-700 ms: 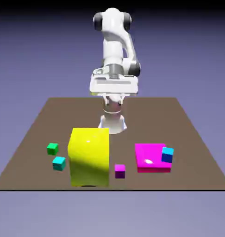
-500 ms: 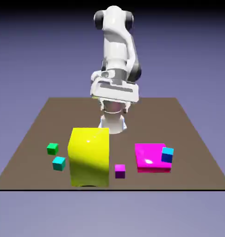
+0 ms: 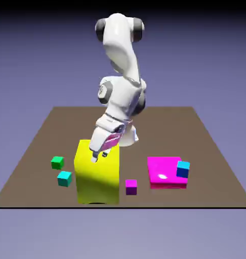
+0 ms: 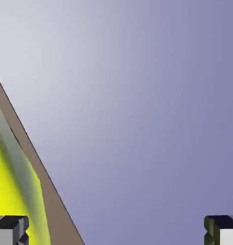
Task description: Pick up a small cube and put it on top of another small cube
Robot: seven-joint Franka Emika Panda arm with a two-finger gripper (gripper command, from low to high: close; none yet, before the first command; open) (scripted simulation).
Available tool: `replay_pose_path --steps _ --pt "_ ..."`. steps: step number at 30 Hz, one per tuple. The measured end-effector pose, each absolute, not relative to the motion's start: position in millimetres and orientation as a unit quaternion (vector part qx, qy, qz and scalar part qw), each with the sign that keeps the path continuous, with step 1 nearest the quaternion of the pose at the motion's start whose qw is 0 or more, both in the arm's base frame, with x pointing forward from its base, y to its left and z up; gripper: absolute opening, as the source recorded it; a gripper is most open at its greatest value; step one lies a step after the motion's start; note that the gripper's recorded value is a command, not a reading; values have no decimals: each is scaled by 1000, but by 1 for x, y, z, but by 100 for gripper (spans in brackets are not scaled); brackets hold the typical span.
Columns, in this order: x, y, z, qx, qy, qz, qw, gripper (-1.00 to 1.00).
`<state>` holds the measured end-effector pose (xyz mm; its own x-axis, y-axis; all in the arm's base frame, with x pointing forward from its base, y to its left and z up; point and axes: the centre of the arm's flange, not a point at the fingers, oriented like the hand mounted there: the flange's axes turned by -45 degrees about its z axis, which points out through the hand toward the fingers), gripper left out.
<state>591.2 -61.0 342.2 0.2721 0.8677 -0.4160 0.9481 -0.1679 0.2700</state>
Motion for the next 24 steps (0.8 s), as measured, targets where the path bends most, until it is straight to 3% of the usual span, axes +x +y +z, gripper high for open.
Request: replay_pose_path --steps 9,12,24 --pt "643 -146 272 613 706 -275 226 0" --pt "609 -218 216 667 647 -332 160 0" --pt "480 -298 190 899 236 -366 53 0"
